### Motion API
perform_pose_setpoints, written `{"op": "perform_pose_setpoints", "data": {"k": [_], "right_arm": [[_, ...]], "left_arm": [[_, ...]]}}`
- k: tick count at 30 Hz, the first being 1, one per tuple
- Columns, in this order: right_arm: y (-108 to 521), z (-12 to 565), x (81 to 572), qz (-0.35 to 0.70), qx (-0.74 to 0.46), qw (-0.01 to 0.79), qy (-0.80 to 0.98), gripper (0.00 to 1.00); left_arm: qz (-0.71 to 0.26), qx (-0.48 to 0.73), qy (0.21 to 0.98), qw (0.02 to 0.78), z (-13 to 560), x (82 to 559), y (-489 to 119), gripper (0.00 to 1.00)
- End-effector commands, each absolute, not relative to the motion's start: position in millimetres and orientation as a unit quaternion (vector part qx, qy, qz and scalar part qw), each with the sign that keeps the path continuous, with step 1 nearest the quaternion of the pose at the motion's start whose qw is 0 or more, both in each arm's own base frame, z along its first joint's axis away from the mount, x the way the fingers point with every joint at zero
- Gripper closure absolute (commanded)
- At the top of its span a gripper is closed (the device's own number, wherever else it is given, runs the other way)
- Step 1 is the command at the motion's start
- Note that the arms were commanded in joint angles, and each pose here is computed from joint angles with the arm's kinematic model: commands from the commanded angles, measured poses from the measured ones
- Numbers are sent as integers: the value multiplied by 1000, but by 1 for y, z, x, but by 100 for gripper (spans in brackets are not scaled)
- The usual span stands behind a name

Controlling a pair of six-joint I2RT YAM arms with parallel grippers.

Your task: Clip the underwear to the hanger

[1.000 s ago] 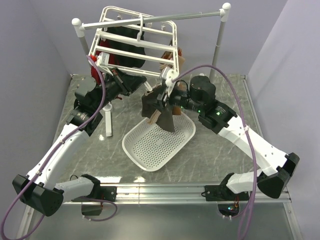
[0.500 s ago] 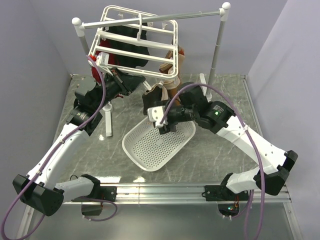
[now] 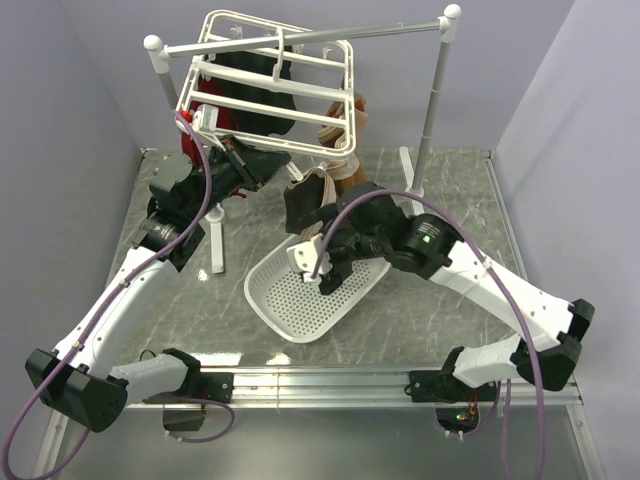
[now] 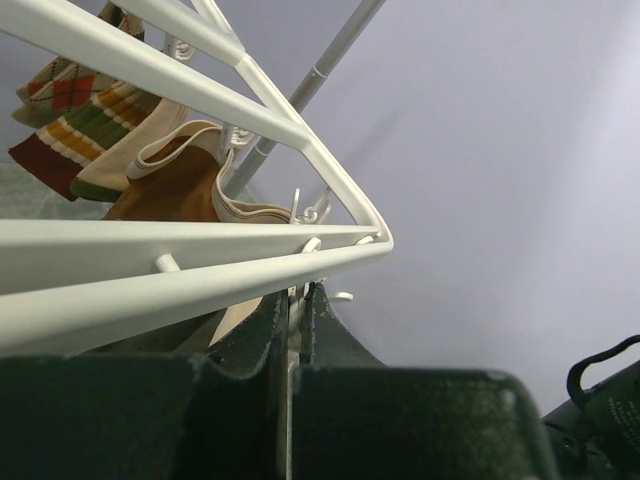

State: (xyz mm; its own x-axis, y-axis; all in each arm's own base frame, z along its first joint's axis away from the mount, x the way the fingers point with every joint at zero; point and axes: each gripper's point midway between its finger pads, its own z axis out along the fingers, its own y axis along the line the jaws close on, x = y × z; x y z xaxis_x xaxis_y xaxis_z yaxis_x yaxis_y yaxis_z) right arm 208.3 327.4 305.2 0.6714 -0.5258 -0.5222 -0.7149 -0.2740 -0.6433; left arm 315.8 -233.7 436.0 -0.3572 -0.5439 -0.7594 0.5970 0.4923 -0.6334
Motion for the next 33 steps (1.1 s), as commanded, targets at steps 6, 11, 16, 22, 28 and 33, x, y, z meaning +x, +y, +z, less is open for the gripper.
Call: {"op": "perform_pose_setpoints", "data": {"k": [6, 11, 16, 22, 28, 33], "right_arm": [[315, 302, 214, 55, -840, 400, 363, 7], [322, 300, 234, 15, -846, 393, 359, 9], [320, 282, 247, -15, -867, 355, 349, 16], [326, 271, 264, -42, -860, 356, 364, 17], [326, 270, 279, -73, -853, 354, 375, 17], [321, 264, 287, -99, -863, 319, 380, 20]], "left_arm": [[-502, 23, 650, 570, 434, 317, -233, 100], [-505, 21, 652, 565, 432, 316, -233, 100], [-506, 23, 652, 565, 433, 315, -233, 100], [-505, 22, 653, 564, 431, 314, -232, 100], [-504, 23, 653, 564, 430, 313, -232, 100], [-506, 23, 653, 563, 429, 313, -232, 100]]}}
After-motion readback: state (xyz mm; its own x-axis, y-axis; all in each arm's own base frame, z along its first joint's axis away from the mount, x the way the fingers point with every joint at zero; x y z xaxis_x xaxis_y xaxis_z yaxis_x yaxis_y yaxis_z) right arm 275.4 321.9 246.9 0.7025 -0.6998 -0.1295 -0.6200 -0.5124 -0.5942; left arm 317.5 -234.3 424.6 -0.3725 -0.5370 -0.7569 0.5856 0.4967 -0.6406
